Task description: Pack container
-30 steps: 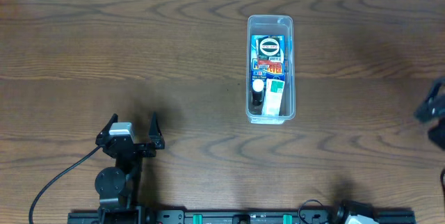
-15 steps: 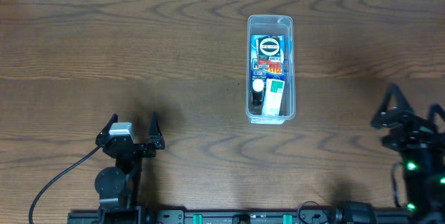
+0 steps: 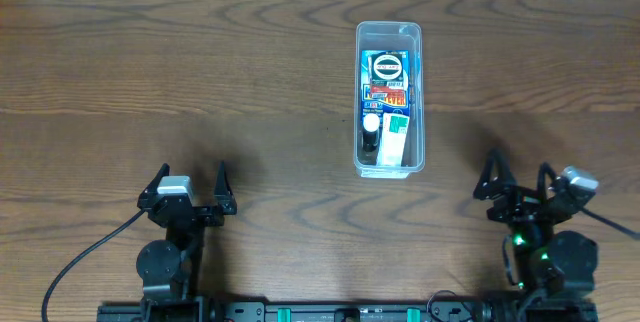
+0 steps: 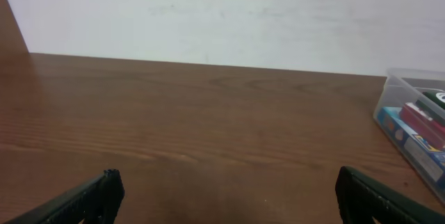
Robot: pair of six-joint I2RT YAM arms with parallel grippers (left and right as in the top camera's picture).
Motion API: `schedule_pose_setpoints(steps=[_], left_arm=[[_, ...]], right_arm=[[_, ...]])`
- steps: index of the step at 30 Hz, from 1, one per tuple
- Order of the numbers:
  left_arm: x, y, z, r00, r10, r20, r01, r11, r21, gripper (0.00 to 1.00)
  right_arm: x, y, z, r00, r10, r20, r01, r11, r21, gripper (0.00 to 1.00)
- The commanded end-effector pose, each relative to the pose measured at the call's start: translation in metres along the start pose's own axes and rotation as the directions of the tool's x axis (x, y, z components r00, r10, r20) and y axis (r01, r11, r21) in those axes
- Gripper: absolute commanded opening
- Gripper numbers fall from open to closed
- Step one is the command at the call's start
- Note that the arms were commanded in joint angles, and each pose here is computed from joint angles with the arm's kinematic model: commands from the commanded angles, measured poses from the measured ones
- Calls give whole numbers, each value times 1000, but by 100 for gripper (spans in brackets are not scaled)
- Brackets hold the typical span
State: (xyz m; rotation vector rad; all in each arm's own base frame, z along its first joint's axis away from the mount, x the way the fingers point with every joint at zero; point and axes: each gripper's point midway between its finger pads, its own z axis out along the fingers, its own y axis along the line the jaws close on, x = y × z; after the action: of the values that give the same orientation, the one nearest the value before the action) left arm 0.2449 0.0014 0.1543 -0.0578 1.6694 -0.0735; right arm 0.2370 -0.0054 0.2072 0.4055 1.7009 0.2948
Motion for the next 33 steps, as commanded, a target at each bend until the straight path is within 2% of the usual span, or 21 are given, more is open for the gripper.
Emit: schedule_pose_setpoints(steps=[1,12,17,29,33], left_arm=[[15,1,1,999,9,-45,-9,1000,2,98],[15,1,1,999,9,-45,-9,1000,2,98],[15,1,1,999,9,-45,-9,1000,2,98],[15,1,1,999,9,-45,-9,1000,2,98],[15,1,1,999,9,-45,-9,1000,2,98]], right_arm=[[1,-3,-1,999,5,51,-5,1000,5,99],[5,-4,3,974,-153,168,158,987,-19,99],[11,8,3,936,-311,166,325,943,-66,99],[48,-7,16,942,-323,88,329,942,-63,99],[49,-8,17,934,-346,93,352,934,-63,99]])
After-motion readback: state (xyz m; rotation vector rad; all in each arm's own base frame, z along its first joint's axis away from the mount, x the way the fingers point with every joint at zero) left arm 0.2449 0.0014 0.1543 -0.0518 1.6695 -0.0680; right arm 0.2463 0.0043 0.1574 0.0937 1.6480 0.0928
